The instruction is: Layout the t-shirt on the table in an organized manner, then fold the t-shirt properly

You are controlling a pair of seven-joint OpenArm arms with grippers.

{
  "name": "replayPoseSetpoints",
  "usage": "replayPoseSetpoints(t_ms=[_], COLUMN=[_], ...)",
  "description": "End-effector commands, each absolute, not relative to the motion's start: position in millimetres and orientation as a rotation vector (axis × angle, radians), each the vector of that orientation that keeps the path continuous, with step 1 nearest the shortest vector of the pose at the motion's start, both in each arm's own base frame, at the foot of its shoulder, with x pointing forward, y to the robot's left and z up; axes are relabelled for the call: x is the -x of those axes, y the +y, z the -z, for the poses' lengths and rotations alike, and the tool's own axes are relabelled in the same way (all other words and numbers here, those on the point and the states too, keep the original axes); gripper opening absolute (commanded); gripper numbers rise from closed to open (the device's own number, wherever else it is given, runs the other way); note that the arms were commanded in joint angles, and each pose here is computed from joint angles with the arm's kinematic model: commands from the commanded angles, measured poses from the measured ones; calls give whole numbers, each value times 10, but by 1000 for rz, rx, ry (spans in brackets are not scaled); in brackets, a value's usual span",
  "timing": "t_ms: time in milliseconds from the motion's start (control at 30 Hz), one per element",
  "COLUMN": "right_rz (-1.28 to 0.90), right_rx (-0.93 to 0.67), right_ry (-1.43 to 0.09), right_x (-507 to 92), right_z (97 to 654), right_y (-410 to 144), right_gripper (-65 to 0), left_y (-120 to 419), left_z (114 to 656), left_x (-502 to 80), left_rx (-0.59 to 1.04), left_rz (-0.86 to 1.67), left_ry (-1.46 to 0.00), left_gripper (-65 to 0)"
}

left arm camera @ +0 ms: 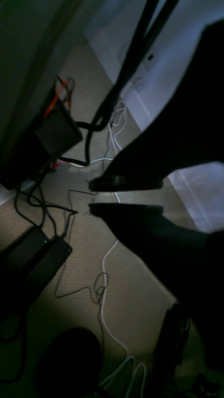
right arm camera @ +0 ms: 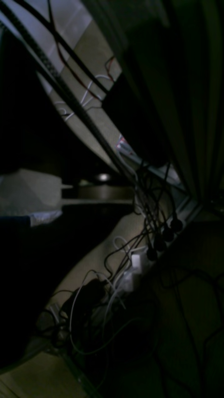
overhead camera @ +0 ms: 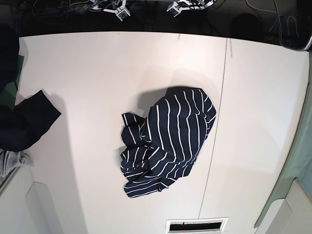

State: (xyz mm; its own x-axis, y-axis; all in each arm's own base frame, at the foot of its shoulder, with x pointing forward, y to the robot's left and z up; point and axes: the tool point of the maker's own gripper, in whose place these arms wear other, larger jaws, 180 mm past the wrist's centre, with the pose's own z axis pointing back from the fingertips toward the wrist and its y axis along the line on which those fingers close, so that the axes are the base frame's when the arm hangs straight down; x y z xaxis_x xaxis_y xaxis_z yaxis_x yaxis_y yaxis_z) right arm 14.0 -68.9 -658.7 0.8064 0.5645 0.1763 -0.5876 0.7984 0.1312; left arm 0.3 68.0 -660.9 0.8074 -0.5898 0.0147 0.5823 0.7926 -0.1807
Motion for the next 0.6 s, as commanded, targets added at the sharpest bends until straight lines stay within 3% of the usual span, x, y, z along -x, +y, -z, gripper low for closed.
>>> replayPoseSetpoints(t_ms=[0,567], right_rz=[-618,-616], right_rx=[-191,-202], right_ry=[-142,-159], right_x=[-137,-58], right_z=[6580,6551], right_y=[-659,-599], right_gripper=[-633,-633], left_y=[607,331], left_z=[6599,6536], left_x=[66,223], left_rx=[201,272], left_rz=[627,616], left_ry=[43,-25], left_gripper=[-579,-579])
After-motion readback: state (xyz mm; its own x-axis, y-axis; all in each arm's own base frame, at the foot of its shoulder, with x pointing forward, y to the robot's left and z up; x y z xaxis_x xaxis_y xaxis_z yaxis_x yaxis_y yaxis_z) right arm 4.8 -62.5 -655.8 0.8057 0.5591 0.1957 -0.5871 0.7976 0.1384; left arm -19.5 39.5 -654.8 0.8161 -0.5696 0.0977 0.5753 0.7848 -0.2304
